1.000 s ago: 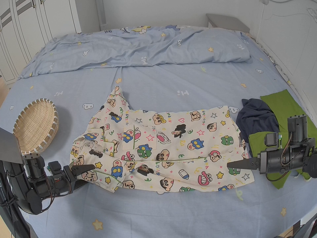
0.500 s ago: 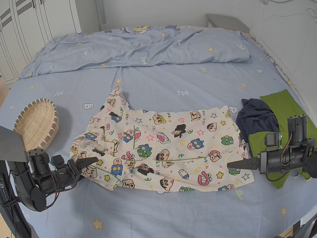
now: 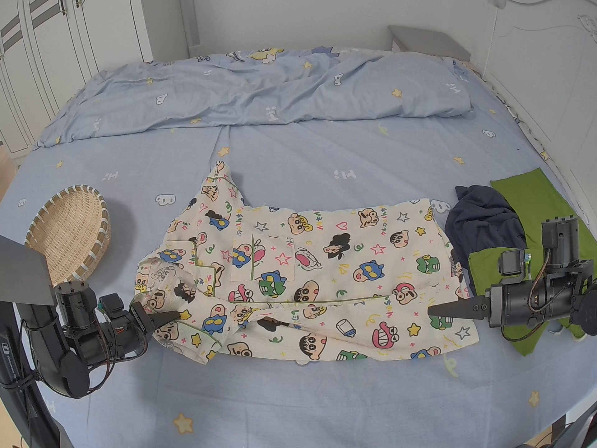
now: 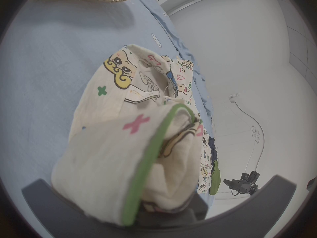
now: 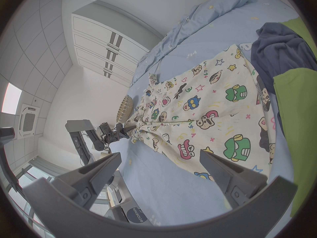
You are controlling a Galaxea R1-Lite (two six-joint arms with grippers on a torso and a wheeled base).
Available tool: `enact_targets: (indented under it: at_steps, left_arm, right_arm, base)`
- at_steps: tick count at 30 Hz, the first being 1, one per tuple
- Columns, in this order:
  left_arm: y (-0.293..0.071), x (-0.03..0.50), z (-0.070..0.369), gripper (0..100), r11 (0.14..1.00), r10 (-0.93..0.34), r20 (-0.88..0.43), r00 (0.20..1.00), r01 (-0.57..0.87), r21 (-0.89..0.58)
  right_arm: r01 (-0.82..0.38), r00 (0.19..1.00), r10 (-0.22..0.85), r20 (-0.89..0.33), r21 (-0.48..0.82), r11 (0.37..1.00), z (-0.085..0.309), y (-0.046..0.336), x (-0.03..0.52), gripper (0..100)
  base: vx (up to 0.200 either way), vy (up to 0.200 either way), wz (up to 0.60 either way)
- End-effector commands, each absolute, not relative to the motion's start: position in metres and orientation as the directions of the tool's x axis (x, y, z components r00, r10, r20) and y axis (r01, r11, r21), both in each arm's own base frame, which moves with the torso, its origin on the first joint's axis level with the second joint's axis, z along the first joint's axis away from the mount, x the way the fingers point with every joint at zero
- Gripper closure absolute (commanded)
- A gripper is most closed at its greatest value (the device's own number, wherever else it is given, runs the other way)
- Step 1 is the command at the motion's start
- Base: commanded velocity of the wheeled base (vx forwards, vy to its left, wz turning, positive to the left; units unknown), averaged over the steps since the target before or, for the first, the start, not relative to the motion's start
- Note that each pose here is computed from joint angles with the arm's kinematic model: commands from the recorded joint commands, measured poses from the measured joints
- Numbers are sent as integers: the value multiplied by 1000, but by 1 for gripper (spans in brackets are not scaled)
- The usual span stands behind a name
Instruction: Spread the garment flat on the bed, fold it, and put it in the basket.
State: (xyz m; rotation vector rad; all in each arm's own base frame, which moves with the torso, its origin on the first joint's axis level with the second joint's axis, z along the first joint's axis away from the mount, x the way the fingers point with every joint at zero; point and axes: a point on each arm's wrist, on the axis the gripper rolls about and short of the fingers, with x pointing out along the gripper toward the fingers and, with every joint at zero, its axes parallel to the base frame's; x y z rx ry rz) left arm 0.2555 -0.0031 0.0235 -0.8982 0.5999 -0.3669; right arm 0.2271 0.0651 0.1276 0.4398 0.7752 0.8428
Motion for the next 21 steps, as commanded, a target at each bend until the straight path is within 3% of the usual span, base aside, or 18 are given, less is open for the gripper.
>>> enact_targets:
  at_steps: [1,10,21]
  left_arm:
    - [-3,256,26,100,579,-535,-311,786,72,-812]
    - [-3,258,26,100,578,-536,-309,786,75,-813]
    - [-4,257,26,100,577,-537,-309,785,75,-814]
  right_arm:
    - [-490,425,793,-436,626,607,127,64,224,0]
    - [-313,450,714,-536,654,688,87,27,194,0]
    - [-235,427,654,-624,622,747,49,1,185,0]
  base:
    - [0,0,0]
    - [0,0,0]
    - [0,0,0]
